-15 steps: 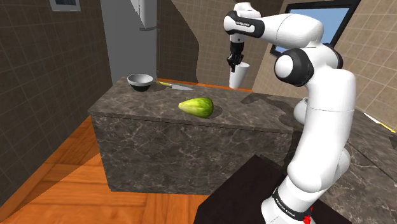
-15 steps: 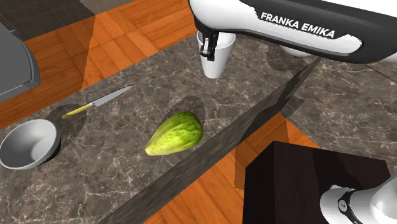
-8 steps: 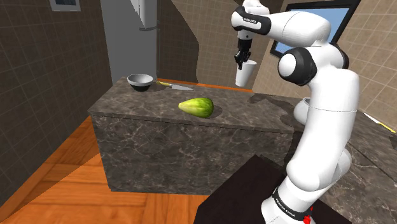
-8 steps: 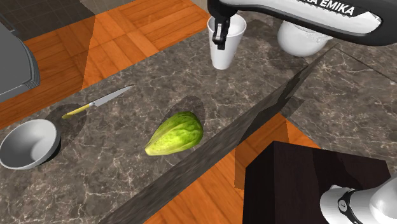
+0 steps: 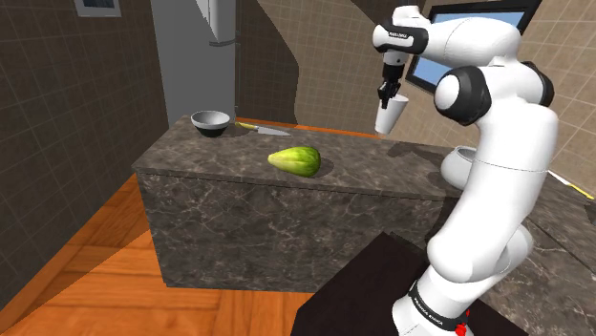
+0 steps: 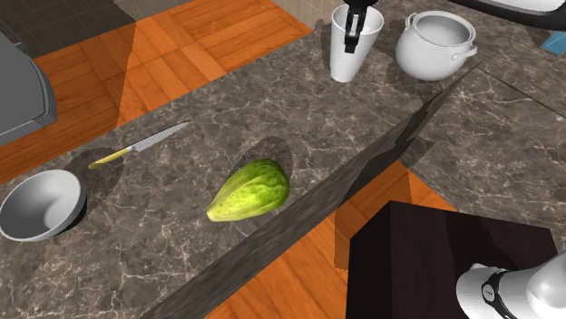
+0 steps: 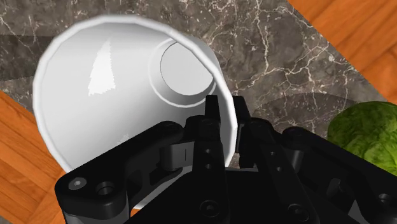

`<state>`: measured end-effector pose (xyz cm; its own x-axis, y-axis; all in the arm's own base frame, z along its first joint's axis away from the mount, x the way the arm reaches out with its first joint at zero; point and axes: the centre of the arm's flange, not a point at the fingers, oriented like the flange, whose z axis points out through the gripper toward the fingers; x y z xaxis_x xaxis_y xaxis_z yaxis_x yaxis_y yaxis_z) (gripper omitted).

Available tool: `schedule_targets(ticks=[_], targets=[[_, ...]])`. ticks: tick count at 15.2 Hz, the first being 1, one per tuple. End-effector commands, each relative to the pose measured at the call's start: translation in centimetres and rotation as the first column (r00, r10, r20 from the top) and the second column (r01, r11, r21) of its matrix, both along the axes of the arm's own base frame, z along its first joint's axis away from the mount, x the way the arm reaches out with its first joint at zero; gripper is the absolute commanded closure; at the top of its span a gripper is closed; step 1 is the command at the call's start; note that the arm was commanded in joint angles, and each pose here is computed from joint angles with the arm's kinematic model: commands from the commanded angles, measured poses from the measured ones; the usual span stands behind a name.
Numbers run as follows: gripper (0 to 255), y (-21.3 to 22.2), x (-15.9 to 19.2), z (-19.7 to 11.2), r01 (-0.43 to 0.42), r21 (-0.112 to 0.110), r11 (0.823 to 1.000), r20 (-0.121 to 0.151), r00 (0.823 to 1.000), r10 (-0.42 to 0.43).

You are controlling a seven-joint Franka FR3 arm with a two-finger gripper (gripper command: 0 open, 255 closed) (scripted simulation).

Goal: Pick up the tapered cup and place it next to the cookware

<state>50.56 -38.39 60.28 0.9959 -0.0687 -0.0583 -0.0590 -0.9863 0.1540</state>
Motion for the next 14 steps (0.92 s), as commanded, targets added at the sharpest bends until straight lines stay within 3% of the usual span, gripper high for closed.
schedule_targets(ticks=[1, 14], targets=[[255, -1.9, -1.7, 0.4, -0.001, 0.0, 1.0, 0.0, 1.0, 0.001], [255, -14.9, -13.0, 0.4, -0.001, 0.0, 1.0, 0.0, 1.0, 0.001]])
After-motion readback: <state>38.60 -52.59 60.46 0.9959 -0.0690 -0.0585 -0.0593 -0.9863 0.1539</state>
